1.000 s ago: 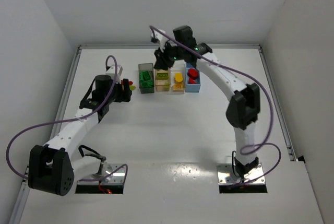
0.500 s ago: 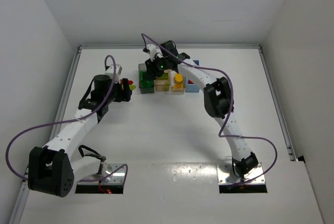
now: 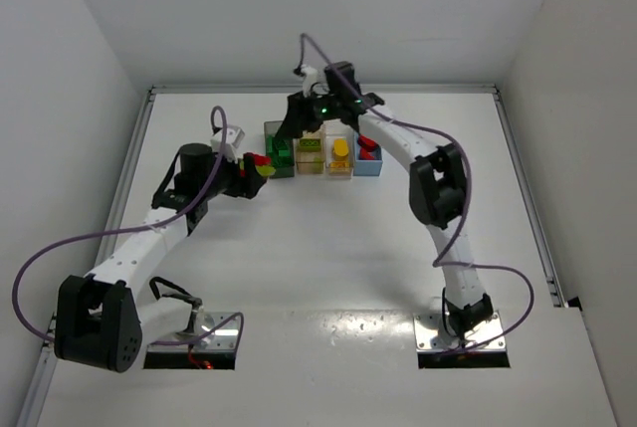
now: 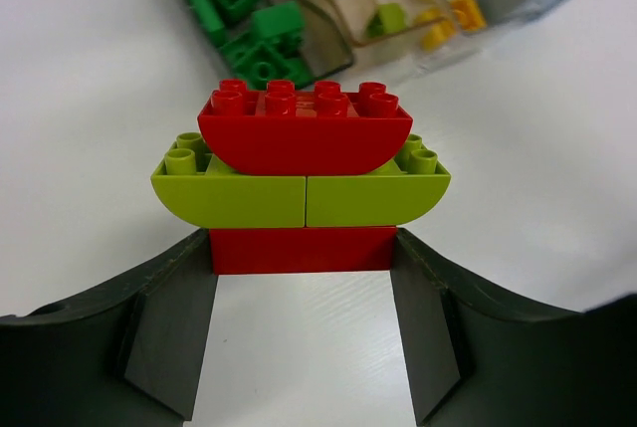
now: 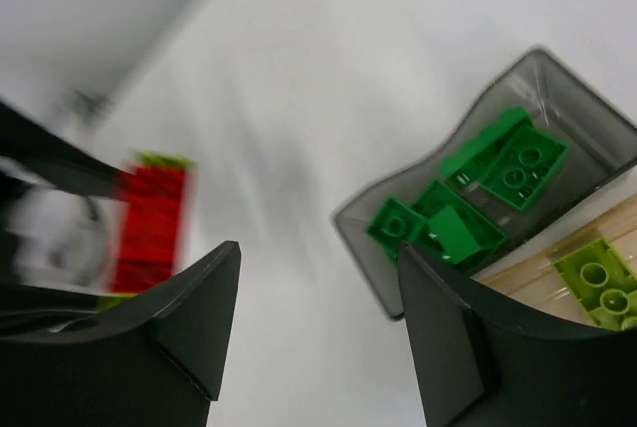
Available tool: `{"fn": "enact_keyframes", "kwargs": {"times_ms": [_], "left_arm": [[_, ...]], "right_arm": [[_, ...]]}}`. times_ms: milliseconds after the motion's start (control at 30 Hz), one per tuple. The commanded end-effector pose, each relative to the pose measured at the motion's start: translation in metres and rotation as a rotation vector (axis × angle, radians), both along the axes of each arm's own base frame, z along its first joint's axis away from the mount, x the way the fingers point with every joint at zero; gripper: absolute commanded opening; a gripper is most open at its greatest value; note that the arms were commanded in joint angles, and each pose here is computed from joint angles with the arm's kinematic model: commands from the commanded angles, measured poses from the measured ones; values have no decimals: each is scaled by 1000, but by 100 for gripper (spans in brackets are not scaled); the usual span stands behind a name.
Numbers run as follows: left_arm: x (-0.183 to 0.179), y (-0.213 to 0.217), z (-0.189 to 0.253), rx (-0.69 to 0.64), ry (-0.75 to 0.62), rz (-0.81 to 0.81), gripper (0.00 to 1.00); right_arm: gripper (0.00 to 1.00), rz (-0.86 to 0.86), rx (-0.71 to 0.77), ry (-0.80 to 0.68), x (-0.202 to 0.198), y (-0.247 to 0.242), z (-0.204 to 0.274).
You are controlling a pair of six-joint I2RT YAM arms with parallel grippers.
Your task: Sort the legos into containers by color
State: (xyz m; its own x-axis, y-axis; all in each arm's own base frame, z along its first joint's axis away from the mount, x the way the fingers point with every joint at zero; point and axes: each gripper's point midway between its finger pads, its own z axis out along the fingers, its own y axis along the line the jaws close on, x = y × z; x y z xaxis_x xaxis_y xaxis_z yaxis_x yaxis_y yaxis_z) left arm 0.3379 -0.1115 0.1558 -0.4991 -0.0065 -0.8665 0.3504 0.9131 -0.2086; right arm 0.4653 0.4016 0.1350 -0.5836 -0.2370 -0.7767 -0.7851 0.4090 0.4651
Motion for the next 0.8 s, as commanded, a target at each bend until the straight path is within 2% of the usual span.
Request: {"fn": "enact_keyframes", "kwargs": {"times_ms": [0,33,67,200,300,400,533,567,633,667,700,767], "left_arm": [[-13,-27,16,-45,-117,-223,43],[-16,-35,17,-42,-123,-258,43],[-19,-41,17,-27,-137,-295,43],[-41,-84,20,-4,-185,-492,43],[-48,-106,24,43,-227,-584,43],[-56,-131,29,68,-247,-643,43],[-65,-153,27,75,-238,-685,43],[-65,-154,27,82,-239,-680,43],[-68,-162,31,74,-256,-688,43],[-68,-162,28,76,-247,-689,43],[-65,-162,31,79,-257,-678,43],[-65,-165,29,83,-256,-679,43]], "right_arm": [[64,-86,255,105,11,-61,106],[66,-113,312,94,15,-89,131],[66,-117,345,197,6,-99,134],[68,97,374,473,-62,-129,116],[80,194,404,643,-108,-143,103],[82,188,406,635,-131,-151,93],[82,173,388,546,-148,-155,101],[82,139,362,498,-147,-156,102],[82,129,234,432,-161,-159,83],[82,106,140,347,-158,-161,80],[82,135,97,366,-172,-158,74],[82,142,84,351,-176,-160,71]]}}
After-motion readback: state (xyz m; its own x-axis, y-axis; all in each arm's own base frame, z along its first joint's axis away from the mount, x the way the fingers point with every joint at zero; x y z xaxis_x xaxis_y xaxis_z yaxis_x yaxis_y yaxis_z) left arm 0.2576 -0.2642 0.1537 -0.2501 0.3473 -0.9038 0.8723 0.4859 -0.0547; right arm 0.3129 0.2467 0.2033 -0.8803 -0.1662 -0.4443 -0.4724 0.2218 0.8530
